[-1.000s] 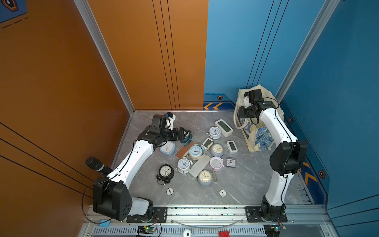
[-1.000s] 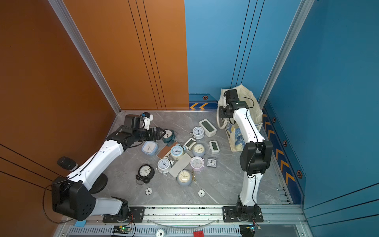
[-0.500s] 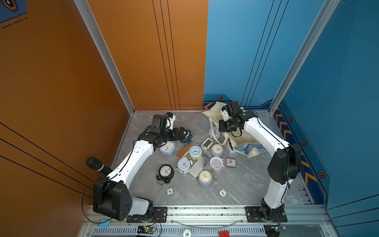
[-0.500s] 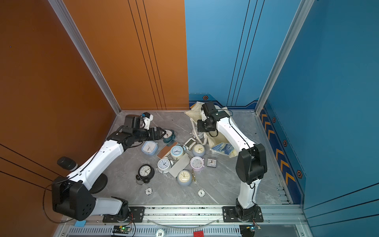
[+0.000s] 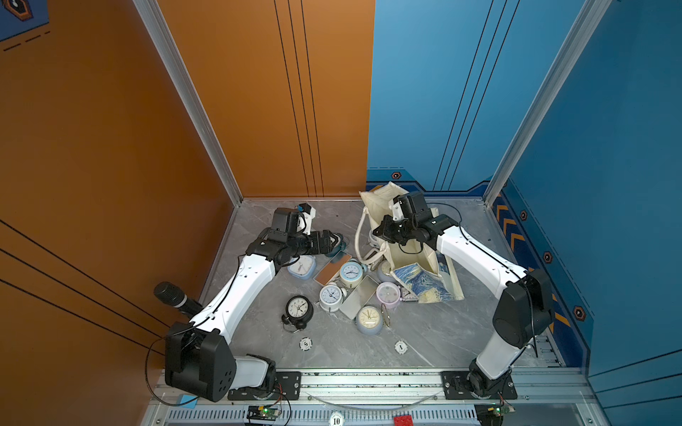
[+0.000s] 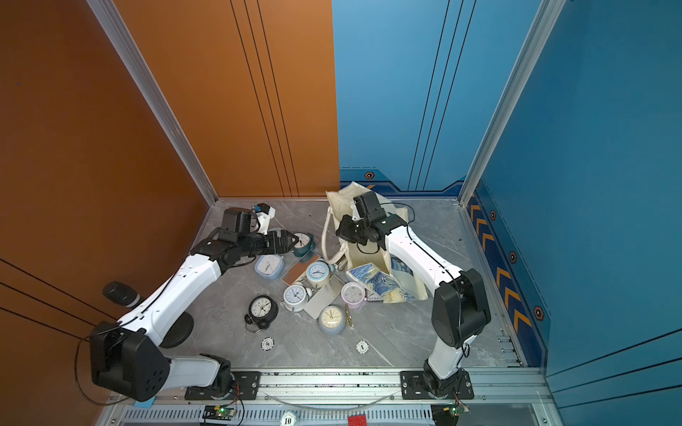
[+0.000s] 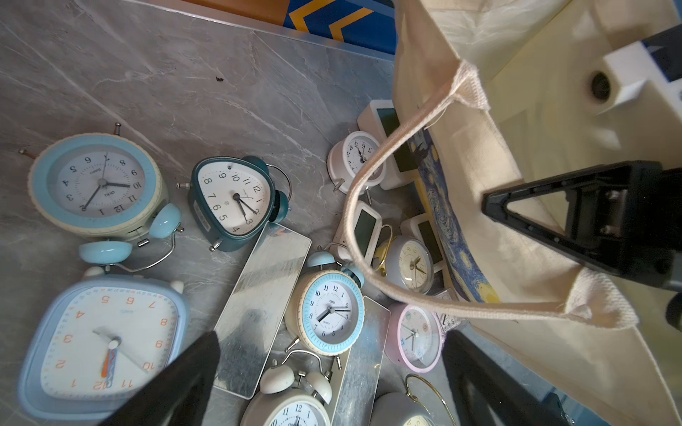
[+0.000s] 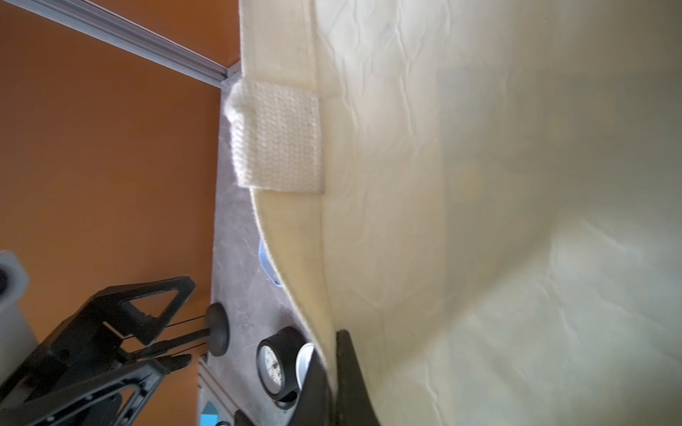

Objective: Put the alarm clock into the canvas bag
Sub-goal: Move the canvas bag to the center of the board.

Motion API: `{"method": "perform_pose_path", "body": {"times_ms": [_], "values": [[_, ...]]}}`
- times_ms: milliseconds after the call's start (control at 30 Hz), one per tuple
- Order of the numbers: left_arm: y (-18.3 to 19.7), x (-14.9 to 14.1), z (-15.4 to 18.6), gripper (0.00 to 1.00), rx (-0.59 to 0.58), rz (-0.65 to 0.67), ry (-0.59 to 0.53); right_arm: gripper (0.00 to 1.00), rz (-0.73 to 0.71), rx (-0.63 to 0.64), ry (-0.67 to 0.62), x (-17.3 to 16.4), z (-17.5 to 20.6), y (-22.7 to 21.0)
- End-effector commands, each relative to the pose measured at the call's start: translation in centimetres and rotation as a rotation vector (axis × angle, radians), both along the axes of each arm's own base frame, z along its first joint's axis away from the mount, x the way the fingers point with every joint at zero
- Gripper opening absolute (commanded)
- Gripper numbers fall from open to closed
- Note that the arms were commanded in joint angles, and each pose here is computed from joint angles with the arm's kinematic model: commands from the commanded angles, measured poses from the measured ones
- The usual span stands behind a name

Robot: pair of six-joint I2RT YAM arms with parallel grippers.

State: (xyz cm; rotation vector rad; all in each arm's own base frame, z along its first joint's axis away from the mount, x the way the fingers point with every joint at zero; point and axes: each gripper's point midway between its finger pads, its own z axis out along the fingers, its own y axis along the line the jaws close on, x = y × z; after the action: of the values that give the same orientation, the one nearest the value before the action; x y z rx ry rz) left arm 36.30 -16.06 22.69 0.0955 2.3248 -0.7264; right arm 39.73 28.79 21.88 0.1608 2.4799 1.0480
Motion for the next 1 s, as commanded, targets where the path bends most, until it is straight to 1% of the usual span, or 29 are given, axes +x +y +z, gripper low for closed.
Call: {"method": "perform_pose_path", "body": {"times_ms": [0, 67, 167, 267, 300, 367, 433, 467, 500, 533, 633, 667, 767, 967], "values": [[-0.3, -0.3, 1.1, 0.96, -0.036, -0.016, -0.026, 0.0, 0.069, 0.296, -0.085, -0.3, 6.1, 3.5], [-0.3, -0.3, 1.3, 0.96, -0.041, -0.016, -0.029, 0.0, 0.098, 0.381, -0.083, -0.8, 7.0, 4.2], [-0.6, -0.3, 2.1, 0.96, -0.056, -0.023, -0.038, 0.0, 0.106, 0.482, -0.088, -1.4, 8.5, 4.2], [-1.3, -0.3, 2.9, 0.95, -0.069, -0.042, -0.049, 0.0, 0.089, 0.544, -0.095, -2.1, 9.7, 3.1], [-1.6, -0.2, 3.0, 0.95, -0.071, -0.048, -0.05, 0.0, 0.076, 0.542, -0.091, -2.2, 9.7, 2.5], [-2.5, -0.2, 3.5, 0.94, -0.072, -0.066, -0.057, 0.0, 0.022, 0.451, -0.071, -2.7, 8.5, 0.6], [-3.6, -0.2, 3.9, 0.94, -0.062, -0.09, -0.052, 0.0, -0.06, 0.227, -0.07, -3.6, 6.5, -2.9], [-4.2, -0.3, 4.1, 0.94, -0.054, -0.101, -0.049, 0.0, -0.088, 0.136, -0.077, -4.1, 6.0, -4.4], [-5.0, -0.3, 4.5, 0.94, -0.049, -0.117, -0.053, 0.0, -0.108, 0.054, -0.085, -4.7, 5.7, -5.9], [-5.7, -0.4, 4.7, 0.94, -0.045, -0.132, -0.052, 0.0, -0.122, -0.002, -0.084, -5.3, 5.5, -7.1], [-7.9, -0.3, 5.5, 0.94, -0.046, -0.167, -0.066, 0.0, -0.175, -0.109, -0.078, -6.6, 4.8, -10.4], [-8.5, -0.3, 5.7, 0.94, -0.048, -0.177, -0.069, 0.0, -0.192, -0.127, -0.075, -6.9, 4.6, -11.2], [-10.8, -0.3, 6.6, 0.94, -0.054, -0.217, -0.082, 0.0, -0.232, -0.145, -0.067, -7.8, 4.3, -12.9], [-15.5, -0.3, 7.4, 0.93, -0.055, -0.288, -0.088, 0.0, -0.267, -0.202, -0.1, -8.7, 4.9, -14.2]]}}
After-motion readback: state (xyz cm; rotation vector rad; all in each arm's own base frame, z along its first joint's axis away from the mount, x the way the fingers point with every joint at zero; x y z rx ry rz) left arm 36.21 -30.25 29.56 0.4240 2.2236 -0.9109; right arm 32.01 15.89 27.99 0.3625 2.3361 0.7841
